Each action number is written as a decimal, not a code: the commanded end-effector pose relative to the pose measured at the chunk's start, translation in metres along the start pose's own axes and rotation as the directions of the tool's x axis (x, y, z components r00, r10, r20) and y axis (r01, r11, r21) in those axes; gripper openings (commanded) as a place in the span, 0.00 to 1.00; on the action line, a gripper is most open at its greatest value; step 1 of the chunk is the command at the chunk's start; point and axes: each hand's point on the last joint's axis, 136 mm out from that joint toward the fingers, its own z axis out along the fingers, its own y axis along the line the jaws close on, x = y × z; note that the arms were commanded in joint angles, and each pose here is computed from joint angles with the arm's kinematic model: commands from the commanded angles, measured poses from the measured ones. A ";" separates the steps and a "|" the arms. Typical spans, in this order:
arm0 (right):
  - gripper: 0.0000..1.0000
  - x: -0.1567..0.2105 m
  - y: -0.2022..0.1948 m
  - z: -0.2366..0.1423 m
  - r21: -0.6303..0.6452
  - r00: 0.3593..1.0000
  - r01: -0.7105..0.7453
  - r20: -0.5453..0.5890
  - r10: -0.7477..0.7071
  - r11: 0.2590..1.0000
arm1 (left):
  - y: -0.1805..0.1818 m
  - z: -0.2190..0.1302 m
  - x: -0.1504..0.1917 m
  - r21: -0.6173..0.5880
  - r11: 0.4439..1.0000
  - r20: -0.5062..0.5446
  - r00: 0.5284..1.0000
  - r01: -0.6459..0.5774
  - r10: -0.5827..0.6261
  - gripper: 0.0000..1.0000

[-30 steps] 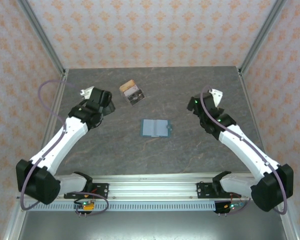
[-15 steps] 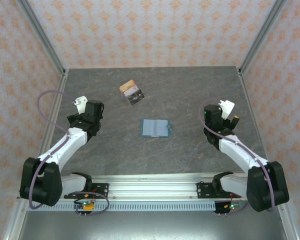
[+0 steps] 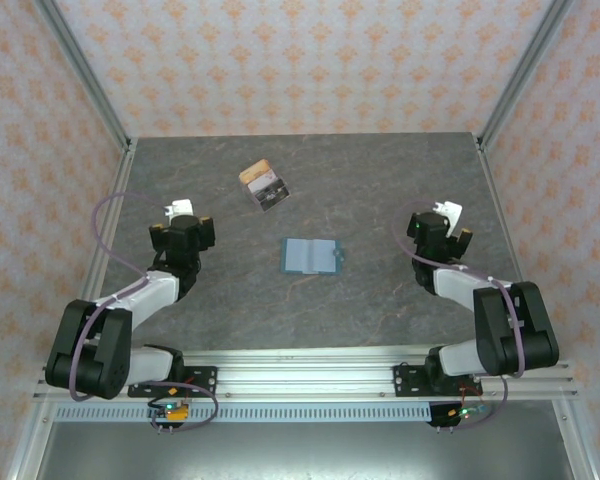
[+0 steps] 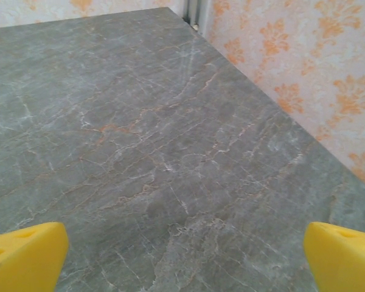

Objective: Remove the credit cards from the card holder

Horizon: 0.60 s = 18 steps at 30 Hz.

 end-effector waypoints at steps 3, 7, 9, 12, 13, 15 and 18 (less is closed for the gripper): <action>0.99 -0.008 0.018 0.004 -0.167 0.997 -0.040 0.064 0.051 0.985 | -0.014 0.000 -0.018 0.107 0.994 0.122 0.992 -0.008 -0.006 1.00; 1.00 0.002 0.024 0.009 -0.197 0.997 -0.033 0.059 0.045 0.980 | -0.012 0.000 -0.008 0.120 0.993 0.159 0.987 0.012 -0.031 1.00; 1.00 0.006 0.026 0.012 -0.201 0.998 -0.029 0.055 0.041 0.979 | -0.012 0.003 -0.007 0.115 0.993 0.154 0.987 0.018 -0.035 1.00; 1.00 0.010 0.028 0.016 -0.205 0.998 -0.025 0.055 0.037 0.978 | -0.011 0.009 -0.004 0.105 0.994 0.135 0.990 0.028 -0.042 1.00; 1.00 0.010 0.027 0.015 -0.204 0.998 -0.023 0.047 0.033 0.979 | -0.011 0.013 -0.003 0.109 0.993 0.129 0.990 0.035 -0.049 1.00; 0.99 0.010 0.027 0.016 -0.204 0.998 -0.025 0.051 0.036 0.979 | -0.014 0.020 0.003 0.122 0.992 0.111 0.993 0.033 -0.046 1.00; 0.99 0.011 0.027 0.016 -0.203 0.998 -0.024 0.046 0.034 0.979 | -0.019 0.026 0.009 0.135 0.991 0.092 0.995 0.017 -0.029 1.00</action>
